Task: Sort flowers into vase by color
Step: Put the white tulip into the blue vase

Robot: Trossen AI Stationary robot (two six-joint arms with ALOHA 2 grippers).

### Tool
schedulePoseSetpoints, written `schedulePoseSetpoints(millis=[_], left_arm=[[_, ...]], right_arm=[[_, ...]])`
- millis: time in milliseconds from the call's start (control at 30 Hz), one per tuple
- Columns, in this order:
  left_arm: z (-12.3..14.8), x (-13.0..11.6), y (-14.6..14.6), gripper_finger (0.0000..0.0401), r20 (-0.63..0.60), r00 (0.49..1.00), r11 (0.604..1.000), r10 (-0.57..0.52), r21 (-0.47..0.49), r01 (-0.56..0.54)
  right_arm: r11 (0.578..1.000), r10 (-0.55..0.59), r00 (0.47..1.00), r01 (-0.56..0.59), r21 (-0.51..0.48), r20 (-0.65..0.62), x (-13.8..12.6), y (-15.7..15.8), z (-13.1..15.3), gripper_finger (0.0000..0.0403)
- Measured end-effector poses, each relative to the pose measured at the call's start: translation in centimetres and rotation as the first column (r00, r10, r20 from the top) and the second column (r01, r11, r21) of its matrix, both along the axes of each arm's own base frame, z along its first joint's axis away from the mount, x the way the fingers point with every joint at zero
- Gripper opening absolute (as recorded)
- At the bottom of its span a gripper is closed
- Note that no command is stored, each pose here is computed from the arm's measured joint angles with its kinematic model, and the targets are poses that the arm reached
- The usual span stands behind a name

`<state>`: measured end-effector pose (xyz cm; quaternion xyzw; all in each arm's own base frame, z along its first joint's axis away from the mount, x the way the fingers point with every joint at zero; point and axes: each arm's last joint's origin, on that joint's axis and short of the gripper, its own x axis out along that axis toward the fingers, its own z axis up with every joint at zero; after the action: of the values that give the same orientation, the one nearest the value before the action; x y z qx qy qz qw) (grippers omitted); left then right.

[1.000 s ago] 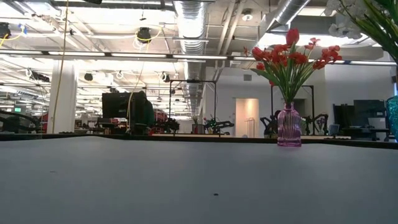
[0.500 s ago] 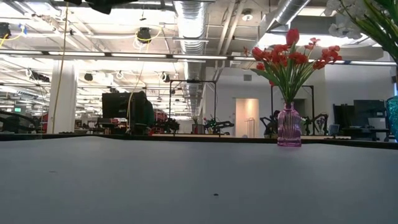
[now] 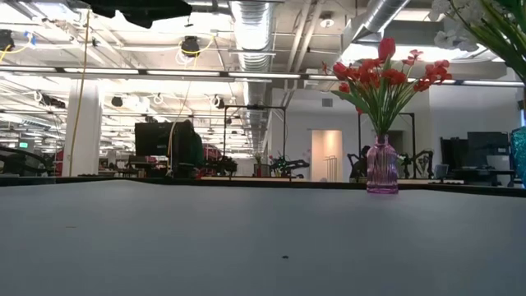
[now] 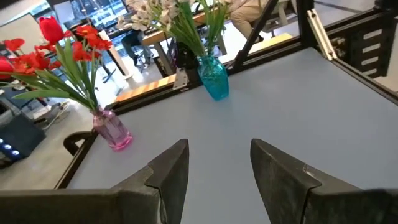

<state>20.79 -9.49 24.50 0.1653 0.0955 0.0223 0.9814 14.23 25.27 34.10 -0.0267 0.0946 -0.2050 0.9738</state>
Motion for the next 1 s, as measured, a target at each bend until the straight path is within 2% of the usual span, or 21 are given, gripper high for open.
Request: schedulePoseSetpoints(millis=[67, 167, 367, 533, 700, 867, 1000], left_arm=[[0.0, 0.1, 0.2, 0.0163, 0.000, 1.000, 1.000, 0.010, 0.000, -0.010], [0.0, 0.1, 0.3, 0.0163, -0.001, 1.000, 1.000, 0.013, 0.002, -0.013], [-0.2, 0.1, 0.4, 0.0163, -0.023, 1.000, 1.000, 0.019, 0.014, -0.019], [-0.4, 0.2, 0.6, 0.0163, -0.035, 0.999, 1.000, 0.025, 0.020, -0.024], [-0.4, 0.3, 0.9, 0.0163, -0.038, 0.998, 0.999, 0.044, 0.000, -0.044], [-0.6, 0.4, 1.3, 0.0163, -0.054, 0.995, 0.994, 0.081, -0.069, -0.085], [-0.7, 0.4, 1.4, 0.0163, -0.060, 0.994, 0.989, 0.094, -0.113, -0.100]], right_arm=[[0.999, -0.017, 1.000, 0.017, -0.033, -0.014, 0.5, -1.1, 1.2, 0.0018], [0.999, -0.018, 1.000, 0.018, -0.046, 0.007, -0.1, -3.3, 3.5, 0.0018], [1.000, -0.001, 0.998, 0.002, -0.011, 0.055, -2.8, -8.6, 7.7, 0.0018], [0.999, -0.002, 0.996, -0.002, 0.040, 0.091, -5.1, -13.2, 8.7, 0.0018], [0.998, 0.034, 0.995, -0.039, 0.049, 0.094, -7.1, -16.4, 8.1, 0.0018], [0.986, 0.163, 0.983, -0.164, 0.008, 0.083, -8.9, -17.7, 5.3, 0.0018], [0.975, 0.217, 0.967, -0.220, 0.009, 0.130, -9.9, -18.8, 2.8, 0.0018]])
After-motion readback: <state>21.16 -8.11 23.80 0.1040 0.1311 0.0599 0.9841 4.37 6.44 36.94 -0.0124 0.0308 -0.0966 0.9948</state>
